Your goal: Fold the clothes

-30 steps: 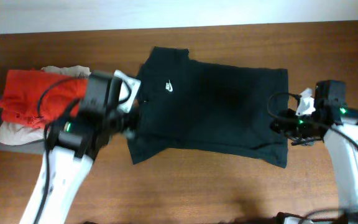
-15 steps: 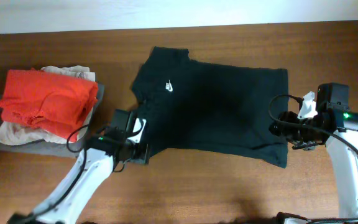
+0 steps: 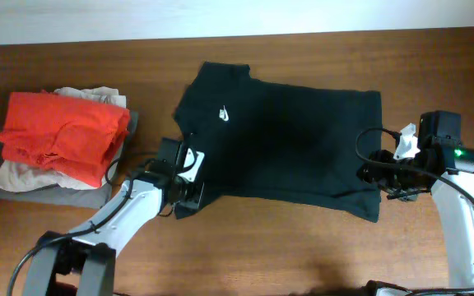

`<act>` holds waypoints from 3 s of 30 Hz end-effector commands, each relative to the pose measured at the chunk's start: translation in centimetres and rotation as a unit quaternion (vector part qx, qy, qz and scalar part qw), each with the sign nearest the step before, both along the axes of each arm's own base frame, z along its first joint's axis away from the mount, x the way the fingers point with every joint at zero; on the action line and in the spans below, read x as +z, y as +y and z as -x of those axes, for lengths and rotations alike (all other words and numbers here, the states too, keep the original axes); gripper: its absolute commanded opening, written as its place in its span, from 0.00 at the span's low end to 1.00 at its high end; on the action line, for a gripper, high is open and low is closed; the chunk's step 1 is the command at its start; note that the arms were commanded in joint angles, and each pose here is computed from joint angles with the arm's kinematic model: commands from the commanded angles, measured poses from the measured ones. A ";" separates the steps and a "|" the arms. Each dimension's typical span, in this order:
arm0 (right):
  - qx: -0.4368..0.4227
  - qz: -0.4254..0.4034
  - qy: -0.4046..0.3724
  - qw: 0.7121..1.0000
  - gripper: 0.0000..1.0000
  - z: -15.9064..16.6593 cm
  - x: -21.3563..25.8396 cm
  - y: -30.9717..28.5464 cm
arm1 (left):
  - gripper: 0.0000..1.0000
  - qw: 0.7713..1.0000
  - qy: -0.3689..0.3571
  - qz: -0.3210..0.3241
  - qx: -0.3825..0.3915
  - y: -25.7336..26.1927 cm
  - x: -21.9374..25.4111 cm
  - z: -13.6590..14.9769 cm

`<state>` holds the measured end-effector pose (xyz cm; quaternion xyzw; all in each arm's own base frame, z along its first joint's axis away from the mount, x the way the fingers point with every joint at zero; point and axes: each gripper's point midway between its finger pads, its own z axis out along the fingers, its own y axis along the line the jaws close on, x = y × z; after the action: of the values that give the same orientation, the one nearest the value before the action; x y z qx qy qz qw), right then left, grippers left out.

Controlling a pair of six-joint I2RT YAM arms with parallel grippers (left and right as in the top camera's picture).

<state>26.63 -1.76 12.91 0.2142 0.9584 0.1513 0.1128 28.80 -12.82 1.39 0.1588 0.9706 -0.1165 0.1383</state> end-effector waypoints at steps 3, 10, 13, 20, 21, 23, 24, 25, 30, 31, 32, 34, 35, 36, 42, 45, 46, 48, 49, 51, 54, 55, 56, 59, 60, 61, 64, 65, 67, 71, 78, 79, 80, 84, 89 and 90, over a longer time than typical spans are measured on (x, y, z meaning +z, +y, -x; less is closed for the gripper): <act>-0.005 0.016 0.006 1.000 0.59 0.2 -0.2 -0.5 | 0.01 0.997 -0.016 0.062 -0.049 -2.1 5.4 0.9; -0.005 0.017 0.002 1.000 0.58 0.0 -0.1 -0.6 | 0.20 0.994 0.048 0.075 -0.056 -2.0 6.3 4.9; -0.005 0.018 -0.002 1.000 0.58 -0.2 -0.1 -0.6 | 0.33 0.991 0.075 0.090 -0.060 -2.4 6.3 6.1; -0.005 0.019 -0.004 1.000 0.58 -0.3 -0.1 -0.6 | 0.33 0.998 -0.005 0.043 -0.045 -1.2 6.3 2.5; -0.005 0.019 -0.005 1.000 0.58 -0.3 0.0 -0.6 | 0.34 0.998 -0.041 0.020 -0.035 -0.6 6.5 0.8; -0.005 0.019 -0.005 1.000 0.58 -0.3 0.0 -0.6 | 0.34 0.996 -0.082 -0.001 -0.022 0.1 6.9 -1.0; -0.005 0.019 -0.005 1.000 0.58 -0.3 0.0 -0.6 | 0.34 0.995 -0.098 -0.010 -0.018 0.3 7.1 -1.8; -0.005 0.019 -0.005 1.000 0.58 -0.3 0.0 -0.6 | 0.33 0.994 -0.106 -0.012 -0.020 0.2 7.1 -2.2; -0.005 0.019 -0.005 1.000 0.57 -0.3 0.0 -0.6 | 0.15 0.996 -0.084 -0.006 -0.026 -0.6 4.3 -3.2; -0.005 0.019 -0.005 1.000 0.57 -0.3 0.0 -0.6 | 0.11 0.997 -0.076 -0.008 -0.026 -0.6 3.4 -3.3; -0.005 0.018 -0.004 1.000 0.57 -0.3 0.0 -0.6 | 0.09 0.997 -0.068 -0.010 -0.027 -0.6 2.7 -3.3; -0.005 0.018 -0.003 1.000 0.57 -0.2 -0.1 -0.6 | 0.06 0.999 -0.038 0.005 -0.037 -1.4 0.8 -2.9; -0.005 0.018 -0.002 1.000 0.56 -0.2 -0.1 -0.6 | 0.06 0.999 -0.027 0.015 -0.045 -1.8 0.3 -2.5; -0.005 0.018 -0.002 1.000 0.56 -0.2 -0.1 -0.6 | 0.06 0.998 -0.015 0.025 -0.053 -2.2 -0.1 -2.1; -0.005 0.017 0.000 1.000 0.54 -0.1 -0.1 -0.6 | 0.05 0.993 0.053 0.073 -0.069 -3.5 -0.6 0.8; -0.005 0.018 0.000 1.000 0.54 -0.1 -0.1 -0.6 | 0.04 0.988 0.103 0.093 -0.073 -3.8 -0.4 3.1; -0.005 0.017 0.000 1.000 0.54 -0.1 -0.1 -0.6 | 0.03 0.985 0.120 0.100 -0.073 -3.9 -0.2 3.9; -0.005 0.018 -0.001 1.000 0.54 -0.2 -0.1 -0.6 | 0.02 0.979 0.146 0.118 -0.075 -4.3 0.3 5.1; -0.005 0.018 -0.001 1.000 0.54 -0.2 -0.1 -0.6 | 0.02 0.977 0.154 0.125 -0.076 -4.5 0.5 5.5; -0.005 0.018 -0.002 1.000 0.54 -0.2 -0.1 -0.6 | 0.02 0.970 0.172 0.151 -0.079 -5.2 1.2 6.2; -0.005 0.018 -0.003 1.000 0.54 -0.2 -0.1 -0.6 | 0.02 0.958 0.200 0.188 -0.081 -6.0 2.2 7.4; -0.005 0.018 -0.003 1.000 0.54 -0.2 -0.1 -0.6 | 0.01 0.952 0.219 0.198 -0.079 -6.2 2.5 8.2; -0.005 0.018 -0.003 1.000 0.54 -0.2 -0.1 -0.6 | 0.01 0.951 0.224 0.199 -0.078 -6.2 2.6 8.4; -0.005 0.018 -0.003 1.000 0.54 -0.2 -0.1 -0.6 | 0.01 0.950 0.224 0.198 -0.089 -6.1 2.9 8.8; -0.005 0.018 -0.003 1.000 0.54 -0.2 -0.1 -0.6 | 0.01 0.951 0.217 0.199 -0.098 -6.2 3.1 8.8; -0.005 0.018 -0.003 1.000 0.54 -0.2 -0.1 -0.6 | 0.01 0.952 0.208 0.199 -0.107 -6.3 3.4 8.7; -0.005 0.018 -0.003 1.000 0.54 -0.2 -0.1 -0.6 | 0.01 0.973 0.146 0.141 -0.110 -5.0 3.9 6.9; -0.005 0.018 -0.003 1.000 0.54 -0.3 -0.1 -0.6 | 0.01 0.981 0.113 0.114 -0.107 -4.4 4.1 5.8; -0.005 0.018 -0.003 1.000 0.54 -0.3 -0.1 -0.6 | 0.01 0.993 0.041 0.059 -0.097 -2.9 4.7 3.2; -0.005 0.018 -0.003 1.000 0.53 -0.3 -0.1 -0.6 | 0.05 0.997 -0.068 -0.031 -0.033 -0.1 5.4 -2.0; -0.006 0.017 -0.002 1.000 0.53 -0.2 -0.1 -0.6 | 0.10 0.997 -0.068 -0.011 -0.038 -1.4 2.5 -4.1; -0.006 0.017 -0.001 1.000 0.53 -0.2 -0.1 -0.6 | 0.10 0.998 -0.053 -0.011 -0.040 -1.4 1.6 -3.8; -0.006 0.017 0.000 1.000 0.53 -0.1 -0.1 -0.6 | 0.10 0.998 -0.037 -0.011 -0.043 -1.5 0.8 -3.3; -0.006 0.017 0.003 1.000 0.53 0.0 -0.1 -0.5 | 0.10 0.998 0.030 0.019 -0.058 -2.4 -1.0 -0.9; -0.006 0.017 0.001 1.000 0.53 -0.1 -0.1 -0.6 | 0.04 0.982 0.132 0.104 -0.091 -4.7 0.5 3.9; -0.006 0.017 0.001 1.000 0.53 -0.1 -0.1 -0.6 | 0.02 0.977 0.149 0.116 -0.097 -4.9 0.9 4.7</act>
<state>26.66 -2.21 12.81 0.2161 0.9596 0.1385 0.1152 26.00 -15.09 0.16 0.2056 0.9634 -0.1694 0.0303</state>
